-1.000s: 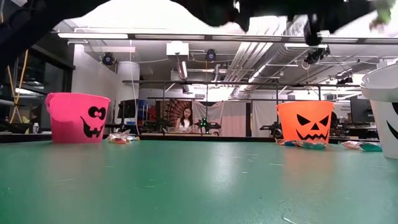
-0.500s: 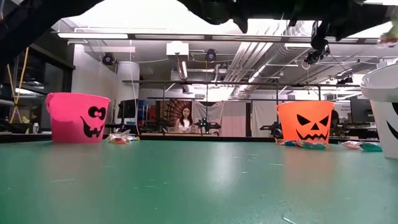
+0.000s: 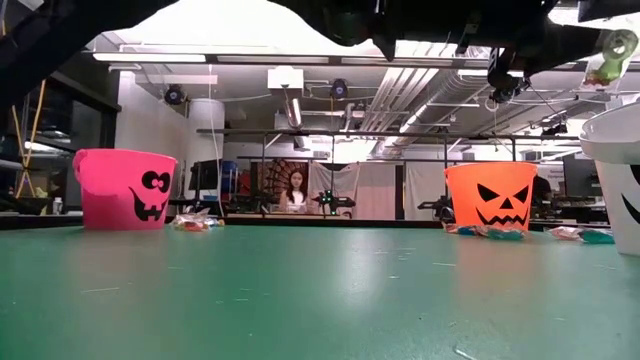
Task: Sort candy by brand, put in halloween buckets
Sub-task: Put the orange gummy into the white bucket
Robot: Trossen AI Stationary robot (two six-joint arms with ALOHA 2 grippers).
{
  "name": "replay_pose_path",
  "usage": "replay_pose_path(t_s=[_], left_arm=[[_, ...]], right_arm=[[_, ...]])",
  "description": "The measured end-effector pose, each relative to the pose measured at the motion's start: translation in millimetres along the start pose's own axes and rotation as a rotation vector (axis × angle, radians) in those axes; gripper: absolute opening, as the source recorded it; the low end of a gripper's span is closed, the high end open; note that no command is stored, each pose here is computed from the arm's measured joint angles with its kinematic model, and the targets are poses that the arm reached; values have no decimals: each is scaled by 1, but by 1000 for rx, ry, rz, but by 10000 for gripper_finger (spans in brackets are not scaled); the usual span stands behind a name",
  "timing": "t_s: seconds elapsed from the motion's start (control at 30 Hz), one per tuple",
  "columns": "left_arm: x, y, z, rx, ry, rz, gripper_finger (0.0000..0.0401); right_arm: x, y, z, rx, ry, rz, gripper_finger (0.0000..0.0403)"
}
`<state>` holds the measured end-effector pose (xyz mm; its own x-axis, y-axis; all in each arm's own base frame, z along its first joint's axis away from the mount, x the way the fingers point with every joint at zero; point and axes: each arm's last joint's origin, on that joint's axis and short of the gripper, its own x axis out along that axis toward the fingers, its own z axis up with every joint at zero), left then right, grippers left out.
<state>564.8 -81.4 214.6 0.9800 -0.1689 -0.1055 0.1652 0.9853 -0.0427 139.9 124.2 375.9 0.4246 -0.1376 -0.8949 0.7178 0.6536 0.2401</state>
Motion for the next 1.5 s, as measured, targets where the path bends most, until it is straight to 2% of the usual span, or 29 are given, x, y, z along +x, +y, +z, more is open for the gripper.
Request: replay_pose_path(t_s=[0.23, 0.5, 0.67, 0.83, 1.13, 1.2, 1.3, 1.4, 1.5], left_arm=[[0, -1, 0, 0, 0, -3, 249], [0, -2, 0, 0, -1, -3, 249], [0, -1, 0, 0, -1, -2, 249], [0, -1, 0, 24, -1, -2, 249], [-1, -1, 0, 33, 25, -3, 249], [-6, 1, 2, 27, 118, -11, 249], [-28, 6, 16, -2, 345, -30, 249], [-61, 14, 31, -15, 605, -65, 249], [-92, 18, 26, -86, 846, -74, 248]], right_arm=[[31, -7, -13, 115, -97, -98, 0], [36, 5, -13, 141, -112, 5, 0], [39, 3, -15, 136, -60, -47, 0], [41, -3, -18, 158, 40, -164, 0], [41, -3, -20, 147, 99, -167, 0], [41, -2, -20, 132, 106, -163, 0], [35, -1, -17, 112, 96, -139, 0], [29, 0, -12, 92, 18, -111, 0], [26, 0, -7, 82, -87, -86, 0]])
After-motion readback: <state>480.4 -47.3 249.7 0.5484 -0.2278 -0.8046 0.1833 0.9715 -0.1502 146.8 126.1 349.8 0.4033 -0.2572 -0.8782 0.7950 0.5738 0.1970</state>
